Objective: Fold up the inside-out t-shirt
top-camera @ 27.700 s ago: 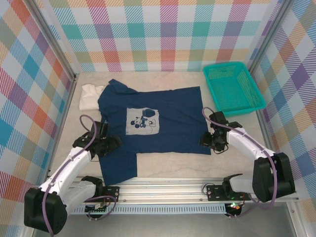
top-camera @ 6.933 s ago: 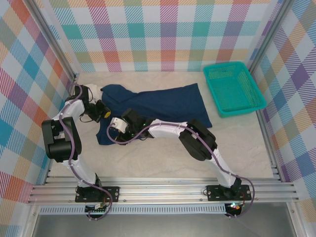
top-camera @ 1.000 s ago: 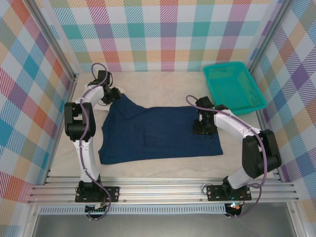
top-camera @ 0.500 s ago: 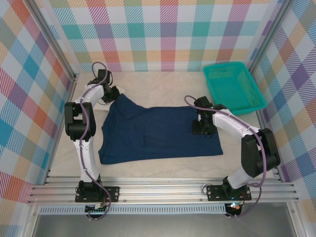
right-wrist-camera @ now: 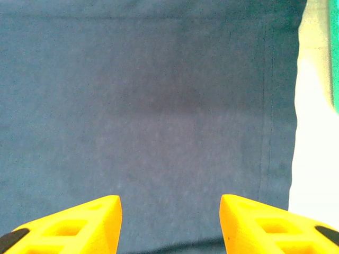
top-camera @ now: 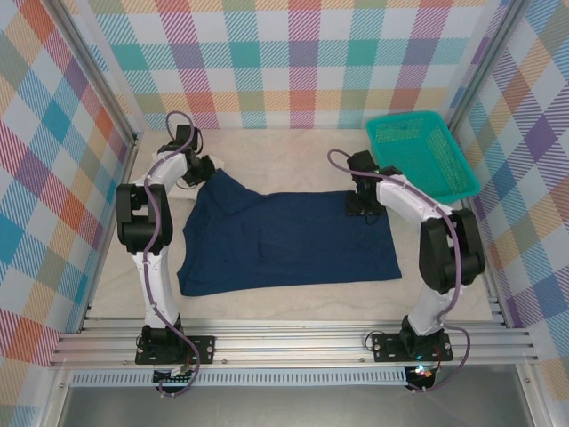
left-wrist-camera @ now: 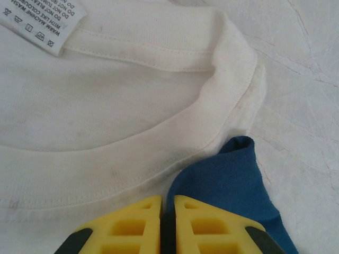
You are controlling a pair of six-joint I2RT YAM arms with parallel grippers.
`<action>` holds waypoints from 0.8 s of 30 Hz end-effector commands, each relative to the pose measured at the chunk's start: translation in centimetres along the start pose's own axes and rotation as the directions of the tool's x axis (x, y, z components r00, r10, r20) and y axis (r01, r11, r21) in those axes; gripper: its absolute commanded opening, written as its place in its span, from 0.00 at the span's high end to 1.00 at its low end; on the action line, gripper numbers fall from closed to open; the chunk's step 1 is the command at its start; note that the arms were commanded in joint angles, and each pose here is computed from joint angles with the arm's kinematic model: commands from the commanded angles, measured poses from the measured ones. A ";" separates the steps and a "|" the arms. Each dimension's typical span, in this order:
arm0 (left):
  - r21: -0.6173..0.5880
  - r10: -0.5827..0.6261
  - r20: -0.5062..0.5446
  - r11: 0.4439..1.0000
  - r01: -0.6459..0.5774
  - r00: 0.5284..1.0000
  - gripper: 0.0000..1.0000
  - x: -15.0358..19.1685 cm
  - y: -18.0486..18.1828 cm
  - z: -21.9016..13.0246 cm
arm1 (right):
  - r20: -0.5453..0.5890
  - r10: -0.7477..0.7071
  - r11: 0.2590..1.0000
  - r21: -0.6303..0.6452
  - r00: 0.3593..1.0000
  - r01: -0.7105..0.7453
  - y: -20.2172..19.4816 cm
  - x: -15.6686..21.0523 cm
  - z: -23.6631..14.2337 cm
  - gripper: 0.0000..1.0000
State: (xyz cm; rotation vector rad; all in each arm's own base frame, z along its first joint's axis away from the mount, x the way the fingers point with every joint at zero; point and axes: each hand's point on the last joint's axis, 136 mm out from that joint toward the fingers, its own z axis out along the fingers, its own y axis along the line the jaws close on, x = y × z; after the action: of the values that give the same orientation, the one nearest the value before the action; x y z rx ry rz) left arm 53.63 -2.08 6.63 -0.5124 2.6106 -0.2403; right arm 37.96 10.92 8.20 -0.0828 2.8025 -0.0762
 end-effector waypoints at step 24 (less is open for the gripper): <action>0.024 0.009 0.054 1.000 -0.010 0.998 1.00 -2.3 -0.5 -3.4 | -0.010 -0.033 0.999 0.000 0.999 0.033 0.5 -1.6 1.9 0.49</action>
State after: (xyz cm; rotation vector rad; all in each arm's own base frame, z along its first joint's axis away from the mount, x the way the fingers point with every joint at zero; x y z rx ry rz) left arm 53.87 -1.70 7.33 -0.5009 2.6056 -0.2270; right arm 39.79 11.43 6.93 -0.1235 2.8110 -0.0878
